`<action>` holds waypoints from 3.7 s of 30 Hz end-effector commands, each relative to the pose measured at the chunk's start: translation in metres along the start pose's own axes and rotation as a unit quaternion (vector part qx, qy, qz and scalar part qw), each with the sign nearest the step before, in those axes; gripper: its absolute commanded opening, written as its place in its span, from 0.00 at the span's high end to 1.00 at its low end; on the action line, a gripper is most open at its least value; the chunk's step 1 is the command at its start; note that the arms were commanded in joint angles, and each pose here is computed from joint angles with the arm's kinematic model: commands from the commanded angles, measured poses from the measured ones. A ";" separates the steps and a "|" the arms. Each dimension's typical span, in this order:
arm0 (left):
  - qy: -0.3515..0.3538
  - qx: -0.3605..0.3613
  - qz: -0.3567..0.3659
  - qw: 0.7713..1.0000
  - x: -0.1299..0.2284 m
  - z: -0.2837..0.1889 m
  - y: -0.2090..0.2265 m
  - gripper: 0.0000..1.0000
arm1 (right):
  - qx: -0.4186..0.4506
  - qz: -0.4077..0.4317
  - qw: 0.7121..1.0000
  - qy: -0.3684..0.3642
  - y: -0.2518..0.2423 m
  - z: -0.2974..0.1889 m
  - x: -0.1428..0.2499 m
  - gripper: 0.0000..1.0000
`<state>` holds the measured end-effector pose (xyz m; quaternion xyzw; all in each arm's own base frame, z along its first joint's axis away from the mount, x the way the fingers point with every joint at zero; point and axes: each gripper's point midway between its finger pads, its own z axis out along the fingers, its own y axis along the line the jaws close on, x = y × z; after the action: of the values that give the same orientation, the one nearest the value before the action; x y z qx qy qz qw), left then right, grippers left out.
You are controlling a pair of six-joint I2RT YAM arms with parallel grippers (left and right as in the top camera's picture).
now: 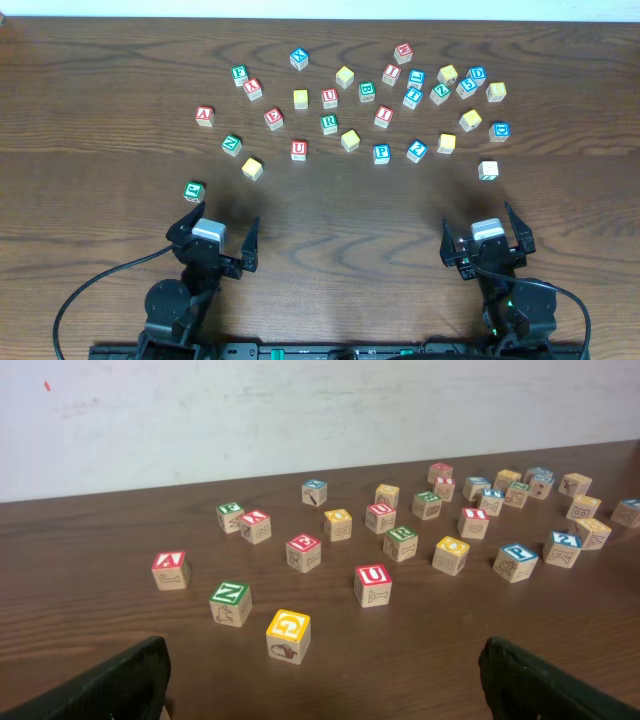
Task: Spell out NEURIPS
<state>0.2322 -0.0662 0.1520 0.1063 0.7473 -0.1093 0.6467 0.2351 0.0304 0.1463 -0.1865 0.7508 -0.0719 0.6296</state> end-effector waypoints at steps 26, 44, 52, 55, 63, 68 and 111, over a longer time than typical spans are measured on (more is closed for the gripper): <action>0.020 0.003 -0.003 1.000 0.014 0.001 -0.001 0.03 | 0.006 0.008 1.000 0.000 -0.003 0.000 0.001 0.01; 0.020 0.003 -0.003 1.000 0.014 0.001 -0.001 0.03 | 0.006 0.008 1.000 0.000 -0.003 0.000 0.001 0.01; 0.020 0.003 -0.003 1.000 0.014 0.001 -0.001 0.03 | 0.006 0.008 1.000 0.000 -0.003 0.000 0.001 0.01; 0.020 0.003 -0.003 1.000 0.014 0.001 -0.001 0.03 | 0.006 0.008 1.000 0.000 -0.003 0.000 0.001 0.01; 0.017 0.003 -0.003 1.000 0.013 0.001 -0.001 0.03 | 0.006 0.008 1.000 0.000 -0.003 0.000 0.001 0.01; 0.014 0.007 -0.010 1.000 0.010 0.001 -0.002 0.03 | 0.006 0.008 1.000 0.000 -0.003 0.000 0.001 0.01; 0.197 -0.151 -0.208 0.946 -0.125 0.143 0.060 0.02 | 0.006 0.008 1.000 0.000 -0.003 0.000 0.001 0.01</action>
<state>0.3955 -0.0904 0.2433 0.0184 0.8850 -0.1171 0.4503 0.2353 0.0304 0.1465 -0.1861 0.7500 -0.0719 0.6306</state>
